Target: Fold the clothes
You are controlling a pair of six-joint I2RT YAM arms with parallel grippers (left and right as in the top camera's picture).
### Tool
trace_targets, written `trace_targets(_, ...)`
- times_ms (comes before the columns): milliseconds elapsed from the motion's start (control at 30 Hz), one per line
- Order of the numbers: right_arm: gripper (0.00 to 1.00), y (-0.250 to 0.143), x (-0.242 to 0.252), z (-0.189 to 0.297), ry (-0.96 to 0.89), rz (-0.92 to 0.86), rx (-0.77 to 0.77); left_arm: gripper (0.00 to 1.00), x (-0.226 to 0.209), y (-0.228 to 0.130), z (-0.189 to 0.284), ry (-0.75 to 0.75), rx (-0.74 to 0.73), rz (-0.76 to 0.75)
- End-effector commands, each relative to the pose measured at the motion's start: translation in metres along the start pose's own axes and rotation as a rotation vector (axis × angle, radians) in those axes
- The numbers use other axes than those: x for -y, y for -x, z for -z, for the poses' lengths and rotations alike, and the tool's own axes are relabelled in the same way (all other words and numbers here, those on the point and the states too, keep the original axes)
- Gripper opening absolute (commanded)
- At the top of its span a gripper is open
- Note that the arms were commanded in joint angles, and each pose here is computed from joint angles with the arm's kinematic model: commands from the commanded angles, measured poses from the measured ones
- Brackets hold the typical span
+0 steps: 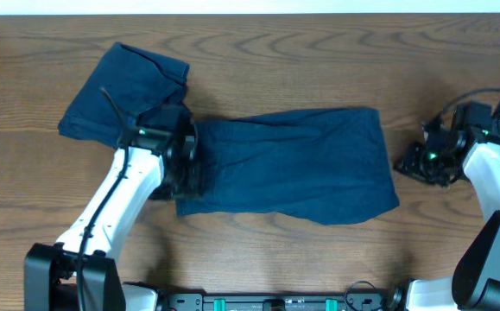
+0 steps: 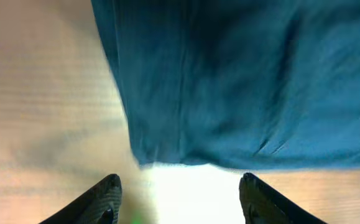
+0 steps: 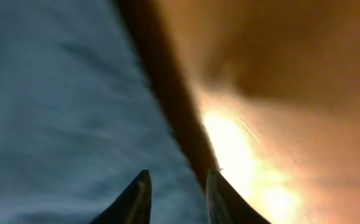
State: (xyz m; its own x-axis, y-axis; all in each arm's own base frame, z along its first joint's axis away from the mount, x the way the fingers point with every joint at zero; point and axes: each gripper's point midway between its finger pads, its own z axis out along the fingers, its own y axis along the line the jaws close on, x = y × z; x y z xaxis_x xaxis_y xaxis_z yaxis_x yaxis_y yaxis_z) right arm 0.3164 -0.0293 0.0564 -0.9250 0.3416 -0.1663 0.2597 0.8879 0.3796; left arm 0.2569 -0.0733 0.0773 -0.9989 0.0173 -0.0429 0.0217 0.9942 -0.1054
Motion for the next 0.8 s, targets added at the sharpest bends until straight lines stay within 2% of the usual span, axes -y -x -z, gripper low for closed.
trace_targets(0, 0.36, 0.016, -0.028, 0.007, 0.148, 0.099, 0.057, 0.63, 0.004, 0.031, 0.012, -0.010, 0.124, -0.020)
trace_targets(67, 0.41, 0.024, -0.028, 0.007, 0.137, 0.118, 0.091, 0.63, 0.002, 0.050, 0.010, 0.008, 0.200, -0.044)
trace_targets(167, 0.42, 0.036, -0.029, 0.005, 0.140, 0.145, 0.135, 0.63, 0.000, 0.067, 0.000, 0.026, 0.259, -0.064)
trace_targets(433, 0.45, 0.045, -0.017, -0.021, 0.099, 0.150, 0.129, 0.61, -0.015, 0.083, -0.037, 0.113, 0.235, -0.058)
trace_targets(533, 0.45, 0.036, -0.017, -0.039, 0.116, 0.141, 0.073, 0.50, -0.020, 0.081, -0.047, 0.141, 0.205, -0.055)
trace_targets(667, 0.45, 0.029, -0.025, -0.058, 0.168, 0.147, 0.027, 0.24, -0.016, 0.078, -0.050, 0.117, 0.188, -0.057)
trace_targets(700, 0.44, 0.028, -0.029, -0.061, 0.187, 0.151, 0.021, 0.14, -0.014, 0.078, -0.050, 0.103, 0.188, -0.058)
trace_targets(733, 0.38, 0.027, -0.033, -0.063, 0.203, 0.156, 0.015, 0.06, -0.013, 0.078, -0.050, 0.098, 0.187, -0.058)
trace_targets(767, 0.24, 0.026, -0.037, -0.065, 0.216, 0.160, 0.010, 0.06, -0.013, 0.076, -0.050, 0.095, 0.181, -0.058)
